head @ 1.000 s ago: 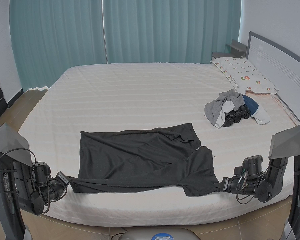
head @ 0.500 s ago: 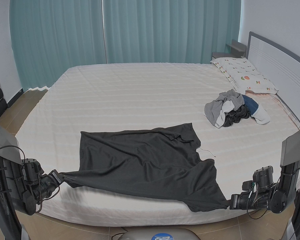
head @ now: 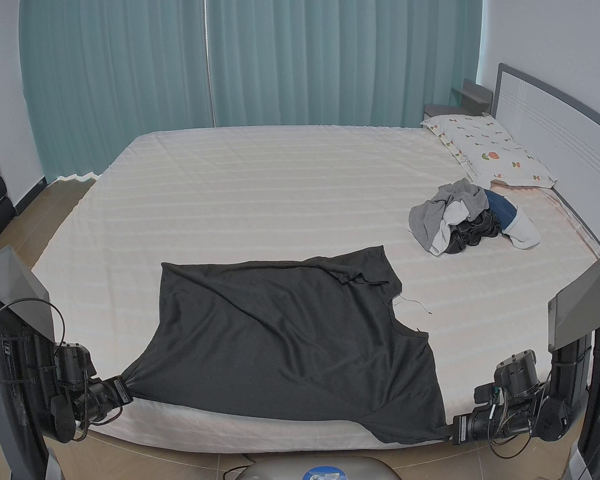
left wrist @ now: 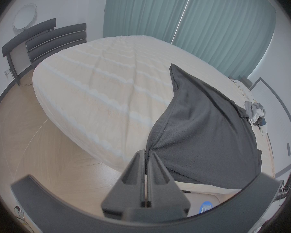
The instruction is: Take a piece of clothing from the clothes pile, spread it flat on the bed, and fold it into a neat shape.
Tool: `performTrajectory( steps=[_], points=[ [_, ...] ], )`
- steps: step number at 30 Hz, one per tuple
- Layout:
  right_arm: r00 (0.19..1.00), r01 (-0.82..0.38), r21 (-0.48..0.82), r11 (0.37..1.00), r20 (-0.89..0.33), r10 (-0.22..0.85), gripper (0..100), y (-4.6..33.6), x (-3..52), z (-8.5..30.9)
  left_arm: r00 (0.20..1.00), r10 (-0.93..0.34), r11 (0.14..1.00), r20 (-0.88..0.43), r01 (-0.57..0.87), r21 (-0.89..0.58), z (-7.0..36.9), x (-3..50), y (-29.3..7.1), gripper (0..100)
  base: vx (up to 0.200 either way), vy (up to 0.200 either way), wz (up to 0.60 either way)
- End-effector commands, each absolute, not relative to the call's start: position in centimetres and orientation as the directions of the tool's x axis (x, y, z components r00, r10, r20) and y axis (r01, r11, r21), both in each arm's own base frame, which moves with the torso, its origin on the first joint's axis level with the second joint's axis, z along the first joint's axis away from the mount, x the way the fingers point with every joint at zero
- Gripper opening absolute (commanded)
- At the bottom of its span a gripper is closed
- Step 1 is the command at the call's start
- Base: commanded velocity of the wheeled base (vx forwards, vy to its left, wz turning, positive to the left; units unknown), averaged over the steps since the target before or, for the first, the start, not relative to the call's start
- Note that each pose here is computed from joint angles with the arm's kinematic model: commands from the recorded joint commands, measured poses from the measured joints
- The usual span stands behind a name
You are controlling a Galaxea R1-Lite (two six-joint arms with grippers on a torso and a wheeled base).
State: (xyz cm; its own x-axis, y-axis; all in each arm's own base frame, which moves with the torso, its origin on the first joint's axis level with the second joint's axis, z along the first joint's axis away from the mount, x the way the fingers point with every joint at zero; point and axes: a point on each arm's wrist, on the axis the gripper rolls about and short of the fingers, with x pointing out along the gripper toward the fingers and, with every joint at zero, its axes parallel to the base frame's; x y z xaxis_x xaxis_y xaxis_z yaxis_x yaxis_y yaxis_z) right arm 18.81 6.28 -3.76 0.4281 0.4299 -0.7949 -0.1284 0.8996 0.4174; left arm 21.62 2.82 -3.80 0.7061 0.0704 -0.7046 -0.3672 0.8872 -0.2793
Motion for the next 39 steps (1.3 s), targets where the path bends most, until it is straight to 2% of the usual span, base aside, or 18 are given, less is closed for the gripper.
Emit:
performTrajectory(
  steps=[1, 3, 4, 6, 10, 12, 14, 19, 24, 28, 39],
  points=[
    [0.395, -0.124, 0.405, 0.906, -0.817, 0.419, 100, 6.3, 18.2, -4.2, 0.672, 0.059, 0.888, -0.739, -0.373, -0.268, -4.7, 21.1, 2.7, 0, 0.0, 0.0, 0.0],
    [0.394, -0.124, 0.404, 0.906, -0.818, 0.419, 100, 6.3, 18.2, -4.2, 0.666, 0.055, 0.89, -0.744, -0.371, -0.266, -4.8, 21.1, 2.6, 0, 0.0, 0.0, 0.0],
    [0.396, -0.126, 0.405, 0.906, -0.817, 0.42, 100, 6.3, 18.2, -4.2, 0.666, 0.055, 0.89, -0.744, -0.371, -0.266, -4.8, 21.1, 2.6, 100, 0.0, 0.0, 0.0],
    [0.401, -0.122, 0.408, 0.905, -0.813, 0.421, 100, 6.4, 18.3, -4.2, 0.668, 0.052, 0.889, -0.743, -0.37, -0.27, -4.8, 21.1, 2.6, 100, 0.0, 0.0, 0.0],
    [0.489, -0.121, 0.433, 0.893, -0.757, 0.433, 100, 6.0, 19.2, -3.3, 0.68, 0.013, 0.885, -0.733, -0.349, -0.308, -4.6, 21.2, 2.5, 100, 0.0, 0.0, 0.0],
    [0.563, -0.111, 0.464, 0.879, -0.7, 0.44, 100, 5.9, 20.4, -3.0, 0.705, -0.022, 0.877, -0.709, -0.327, -0.352, -4.1, 21.5, 2.6, 100, 0.0, 0.0, 0.0],
    [0.589, -0.101, 0.481, 0.871, -0.677, 0.442, 100, 6.1, 21.6, -3.3, 0.733, -0.042, 0.851, -0.678, -0.33, -0.409, -3.5, 21.9, 2.6, 100, 0.0, 0.0, 0.0],
    [0.62, -0.059, 0.531, 0.845, -0.644, 0.448, 100, 6.7, 23.9, -4.2, 0.805, -0.072, 0.779, -0.589, -0.323, -0.537, -2.0, 23.3, 3.0, 100, 0.0, 0.0, 0.0],
    [0.653, 0.021, 0.618, 0.786, -0.604, 0.458, 100, 7.1, 25.5, -4.4, 0.829, -0.084, 0.745, -0.553, -0.316, -0.587, -1.7, 24.1, 3.4, 100, 0.0, 0.0, 0.0],
    [0.654, 0.058, 0.644, 0.762, -0.601, 0.459, 100, 7.0, 25.5, -4.4, 0.841, -0.082, 0.712, -0.535, -0.327, -0.622, -1.2, 24.3, 3.4, 100, 0.0, 0.0, 0.0],
    [0.664, 0.091, 0.679, 0.728, -0.587, 0.464, 100, 7.0, 25.5, -4.6, 0.831, -0.083, 0.706, -0.55, -0.341, -0.621, -1.9, 24.5, 3.5, 100, 0.0, 0.0, 0.0]
  ],
)
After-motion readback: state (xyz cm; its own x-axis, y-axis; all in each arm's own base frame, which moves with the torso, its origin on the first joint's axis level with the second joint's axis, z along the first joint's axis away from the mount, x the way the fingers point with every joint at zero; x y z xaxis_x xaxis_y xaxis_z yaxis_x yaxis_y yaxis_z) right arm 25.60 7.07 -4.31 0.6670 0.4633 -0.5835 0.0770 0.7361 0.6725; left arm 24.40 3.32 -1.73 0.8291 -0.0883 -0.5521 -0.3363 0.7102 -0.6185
